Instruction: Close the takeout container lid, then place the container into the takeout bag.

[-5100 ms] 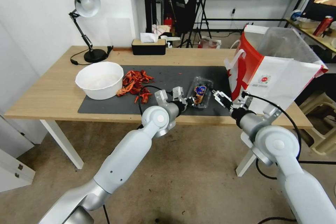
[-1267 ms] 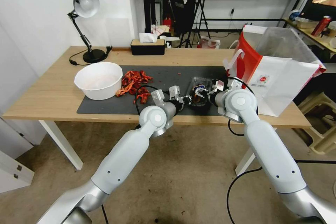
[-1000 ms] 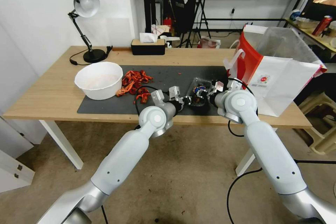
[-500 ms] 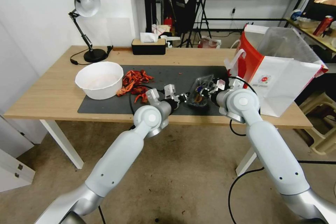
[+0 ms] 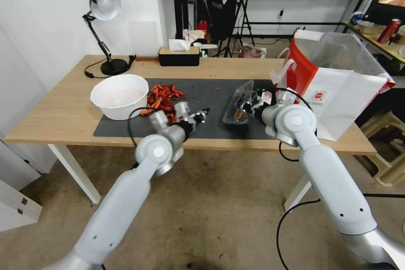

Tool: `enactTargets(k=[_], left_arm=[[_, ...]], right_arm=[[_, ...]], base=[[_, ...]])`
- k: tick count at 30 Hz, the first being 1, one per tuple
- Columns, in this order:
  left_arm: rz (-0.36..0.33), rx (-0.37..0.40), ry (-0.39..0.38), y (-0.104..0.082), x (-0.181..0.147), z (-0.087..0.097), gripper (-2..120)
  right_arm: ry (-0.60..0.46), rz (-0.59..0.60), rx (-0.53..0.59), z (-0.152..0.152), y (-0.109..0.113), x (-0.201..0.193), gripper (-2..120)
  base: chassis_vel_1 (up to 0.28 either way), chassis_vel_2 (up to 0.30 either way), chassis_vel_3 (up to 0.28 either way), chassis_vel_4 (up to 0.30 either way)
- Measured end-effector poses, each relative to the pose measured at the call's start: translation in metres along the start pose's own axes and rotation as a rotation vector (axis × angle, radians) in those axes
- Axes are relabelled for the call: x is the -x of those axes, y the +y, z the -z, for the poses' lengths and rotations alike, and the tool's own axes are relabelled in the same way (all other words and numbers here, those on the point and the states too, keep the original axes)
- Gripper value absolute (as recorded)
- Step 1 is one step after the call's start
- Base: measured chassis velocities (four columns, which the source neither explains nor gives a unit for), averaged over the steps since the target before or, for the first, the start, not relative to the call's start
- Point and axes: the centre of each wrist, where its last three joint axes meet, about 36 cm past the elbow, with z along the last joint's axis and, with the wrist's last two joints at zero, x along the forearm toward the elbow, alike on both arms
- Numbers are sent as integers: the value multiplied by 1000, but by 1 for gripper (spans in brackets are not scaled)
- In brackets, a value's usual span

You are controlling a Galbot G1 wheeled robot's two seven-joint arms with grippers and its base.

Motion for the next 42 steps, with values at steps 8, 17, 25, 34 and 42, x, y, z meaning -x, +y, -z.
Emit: enactTargets(k=[8, 17, 25, 34, 42], left_arm=[[65, 71, -54, 10, -44, -8, 28], [121, 45, -53, 24, -83, -26, 61], [148, 29, -61, 28, -103, -35, 90], [154, 11, -73, 28, -115, -38, 100], [232, 118, -102, 34, -134, -49, 100]], right_arm=[[-47, 84, -12, 4, 15, -10, 10], [-132, 181, -10, 22, 43, -26, 10], [-280, 247, 22, 76, 72, -56, 10], [-483, 166, 45, 137, 72, -88, 9], [-621, -3, -16, 157, 39, -105, 9]], base=[[0, 0, 0, 0], [0, 0, 0, 0], [0, 0, 0, 0], [0, 0, 0, 0], [0, 0, 0, 0]])
